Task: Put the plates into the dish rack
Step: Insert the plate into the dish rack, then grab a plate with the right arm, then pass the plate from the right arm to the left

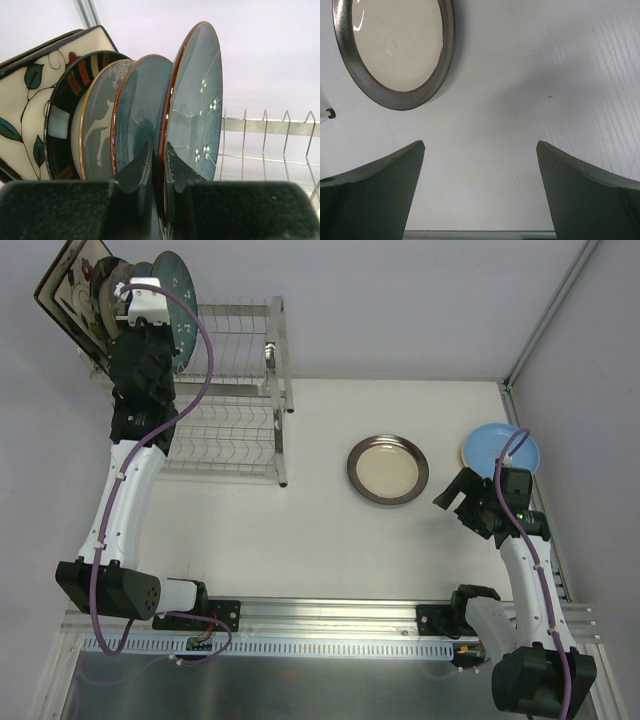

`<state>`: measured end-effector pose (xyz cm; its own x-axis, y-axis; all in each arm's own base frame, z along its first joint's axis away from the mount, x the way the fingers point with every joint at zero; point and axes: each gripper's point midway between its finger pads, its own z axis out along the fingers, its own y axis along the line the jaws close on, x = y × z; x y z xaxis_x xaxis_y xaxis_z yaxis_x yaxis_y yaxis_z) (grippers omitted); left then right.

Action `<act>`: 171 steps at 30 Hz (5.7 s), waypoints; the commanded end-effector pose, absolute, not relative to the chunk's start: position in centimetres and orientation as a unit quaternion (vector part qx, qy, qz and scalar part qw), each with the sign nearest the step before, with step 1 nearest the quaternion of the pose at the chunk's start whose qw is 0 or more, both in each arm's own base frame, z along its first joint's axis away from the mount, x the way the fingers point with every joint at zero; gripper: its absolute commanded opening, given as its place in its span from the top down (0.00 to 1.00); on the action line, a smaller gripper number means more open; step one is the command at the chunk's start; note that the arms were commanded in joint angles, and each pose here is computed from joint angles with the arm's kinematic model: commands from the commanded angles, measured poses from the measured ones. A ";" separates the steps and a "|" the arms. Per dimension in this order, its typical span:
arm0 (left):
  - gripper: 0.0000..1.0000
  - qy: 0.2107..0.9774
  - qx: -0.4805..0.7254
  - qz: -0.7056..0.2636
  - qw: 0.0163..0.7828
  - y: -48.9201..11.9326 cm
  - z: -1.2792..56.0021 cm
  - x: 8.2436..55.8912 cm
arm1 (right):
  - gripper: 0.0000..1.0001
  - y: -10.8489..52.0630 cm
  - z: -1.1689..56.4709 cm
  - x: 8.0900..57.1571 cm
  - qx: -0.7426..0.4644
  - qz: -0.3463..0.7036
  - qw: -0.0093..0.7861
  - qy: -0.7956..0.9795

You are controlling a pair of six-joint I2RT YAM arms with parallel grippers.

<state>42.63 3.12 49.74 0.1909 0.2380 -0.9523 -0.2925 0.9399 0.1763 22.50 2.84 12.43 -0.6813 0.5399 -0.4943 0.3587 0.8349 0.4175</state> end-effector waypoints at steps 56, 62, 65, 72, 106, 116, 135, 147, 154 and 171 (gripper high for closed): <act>0.20 0.526 -0.051 0.059 0.847 1.5 58.5 35.5 | 0.00 4.6 14.4 25.1 0.224 0.206 0.339 0.890; 0.01 0.540 -0.026 -0.016 0.841 -0.8 57.2 32.7 | 0.01 5.0 14.6 26.3 0.231 0.223 0.342 0.883; 0.01 0.555 0.005 -0.067 0.829 -2.8 55.2 31.4 | 0.01 5.2 14.5 27.1 0.235 0.231 0.344 0.879; 0.01 0.599 0.020 -0.142 0.788 -5.1 48.1 28.6 | 0.00 5.7 12.8 28.8 0.254 0.254 0.340 0.869; 0.01 0.785 -0.077 -0.287 0.543 -8.9 17.6 24.0 | 0.05 10.3 3.9 34.5 0.279 0.363 0.263 0.849; 0.01 0.811 -0.112 -0.328 0.472 -10.3 15.5 23.5 | 0.30 10.8 2.6 35.3 0.286 0.368 0.253 0.848; 0.01 0.786 -0.160 -0.373 0.466 -10.8 15.8 22.4 | 0.94 11.5 4.6 36.0 0.272 0.400 0.264 0.835; 0.01 0.786 -0.114 -0.417 0.441 -12.8 18.5 21.9 | 0.99 13.4 9.0 34.6 0.250 0.444 0.283 0.813; 0.01 0.789 -0.100 -0.438 0.418 -14.4 19.1 21.2 | 0.99 15.4 12.1 30.7 0.199 0.430 0.285 0.833; 0.01 0.800 -0.059 -0.453 0.389 -17.0 20.8 21.4 | 1.00 25.6 20.7 25.9 0.073 0.526 0.284 0.798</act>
